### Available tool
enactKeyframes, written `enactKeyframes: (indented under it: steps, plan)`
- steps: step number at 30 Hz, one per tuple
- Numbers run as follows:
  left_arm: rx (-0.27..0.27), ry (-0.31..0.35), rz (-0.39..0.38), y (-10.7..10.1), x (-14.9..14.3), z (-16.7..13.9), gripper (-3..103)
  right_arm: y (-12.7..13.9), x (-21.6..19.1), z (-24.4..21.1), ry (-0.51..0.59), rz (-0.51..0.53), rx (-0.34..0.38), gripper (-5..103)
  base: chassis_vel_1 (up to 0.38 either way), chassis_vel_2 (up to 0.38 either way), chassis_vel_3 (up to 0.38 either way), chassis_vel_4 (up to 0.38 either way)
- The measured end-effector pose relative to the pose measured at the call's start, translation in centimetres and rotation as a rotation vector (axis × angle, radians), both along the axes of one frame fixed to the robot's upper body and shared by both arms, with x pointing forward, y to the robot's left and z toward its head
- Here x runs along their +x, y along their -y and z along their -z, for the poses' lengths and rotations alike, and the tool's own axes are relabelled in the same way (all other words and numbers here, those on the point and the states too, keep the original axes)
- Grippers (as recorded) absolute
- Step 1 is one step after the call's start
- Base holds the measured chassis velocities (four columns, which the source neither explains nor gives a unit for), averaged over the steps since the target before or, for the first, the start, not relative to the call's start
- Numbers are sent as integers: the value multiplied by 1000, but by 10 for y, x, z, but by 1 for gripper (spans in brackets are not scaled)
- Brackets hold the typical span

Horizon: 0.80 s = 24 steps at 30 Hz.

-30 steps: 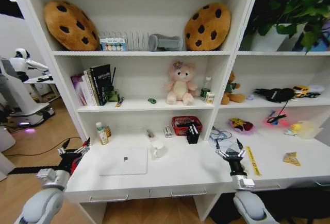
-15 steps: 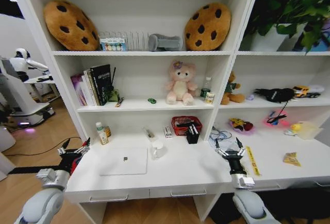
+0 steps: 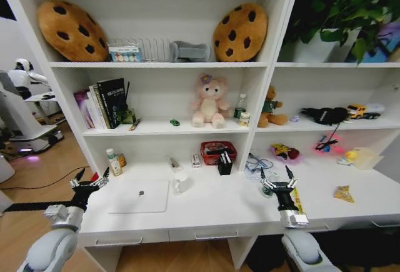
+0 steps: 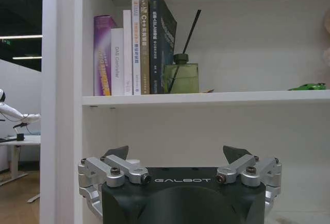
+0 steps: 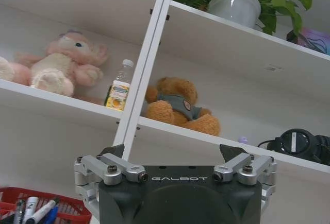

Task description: Organize the objects on the table.

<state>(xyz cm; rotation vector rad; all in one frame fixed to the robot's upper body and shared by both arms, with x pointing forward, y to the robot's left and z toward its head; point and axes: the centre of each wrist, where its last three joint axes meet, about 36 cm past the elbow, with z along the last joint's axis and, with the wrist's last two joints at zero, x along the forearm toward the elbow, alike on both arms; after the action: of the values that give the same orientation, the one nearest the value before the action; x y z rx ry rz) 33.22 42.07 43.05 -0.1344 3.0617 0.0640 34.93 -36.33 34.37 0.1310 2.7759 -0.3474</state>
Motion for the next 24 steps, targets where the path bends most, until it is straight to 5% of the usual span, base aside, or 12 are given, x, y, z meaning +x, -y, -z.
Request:
enactKeyframes:
  steps: [14,24]
  plan:
    - [0,0,0,0,0,0,100,-4,-2,3,16,-19,22,100,-205,-189,193,190]
    - [0,0,0,0,0,0,100,-25,-18,-2,26,-164,102,100,-18,-20,18,26]
